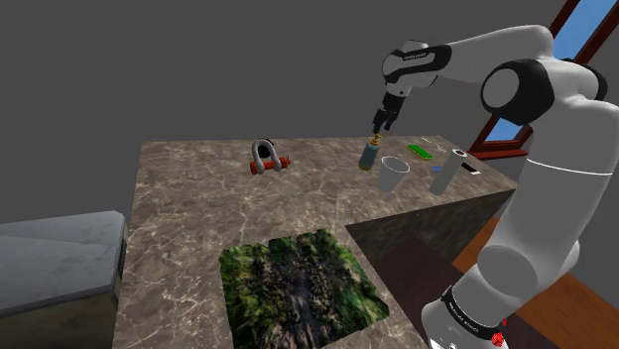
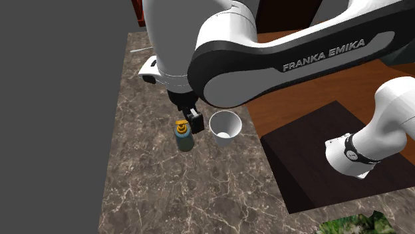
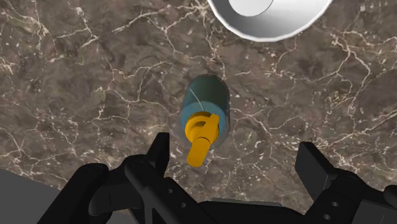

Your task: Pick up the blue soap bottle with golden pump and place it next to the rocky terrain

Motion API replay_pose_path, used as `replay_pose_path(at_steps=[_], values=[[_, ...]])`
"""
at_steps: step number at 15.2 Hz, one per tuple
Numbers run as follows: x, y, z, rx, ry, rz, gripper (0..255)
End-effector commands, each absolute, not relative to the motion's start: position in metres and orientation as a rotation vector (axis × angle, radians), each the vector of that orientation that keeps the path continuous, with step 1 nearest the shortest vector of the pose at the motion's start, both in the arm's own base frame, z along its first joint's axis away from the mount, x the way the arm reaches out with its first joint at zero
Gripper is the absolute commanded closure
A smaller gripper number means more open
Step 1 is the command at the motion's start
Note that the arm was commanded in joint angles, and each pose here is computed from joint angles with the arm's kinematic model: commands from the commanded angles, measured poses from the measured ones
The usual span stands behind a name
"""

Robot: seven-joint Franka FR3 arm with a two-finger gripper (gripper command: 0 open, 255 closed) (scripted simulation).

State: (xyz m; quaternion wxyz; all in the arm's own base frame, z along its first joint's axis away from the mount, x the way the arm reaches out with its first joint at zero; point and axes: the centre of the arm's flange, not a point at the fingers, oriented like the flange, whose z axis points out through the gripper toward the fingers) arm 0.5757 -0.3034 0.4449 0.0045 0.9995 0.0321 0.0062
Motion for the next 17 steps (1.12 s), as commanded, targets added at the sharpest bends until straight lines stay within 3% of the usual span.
replay_pose_path(at_steps=[1,9,17], values=[[0.591,-0.323,0.438,3.124,0.106,0.017,0],[0.591,-0.324,0.398,3.124,0.106,0.017,0],[0.592,-0.324,0.398,3.124,0.106,0.017,0]])
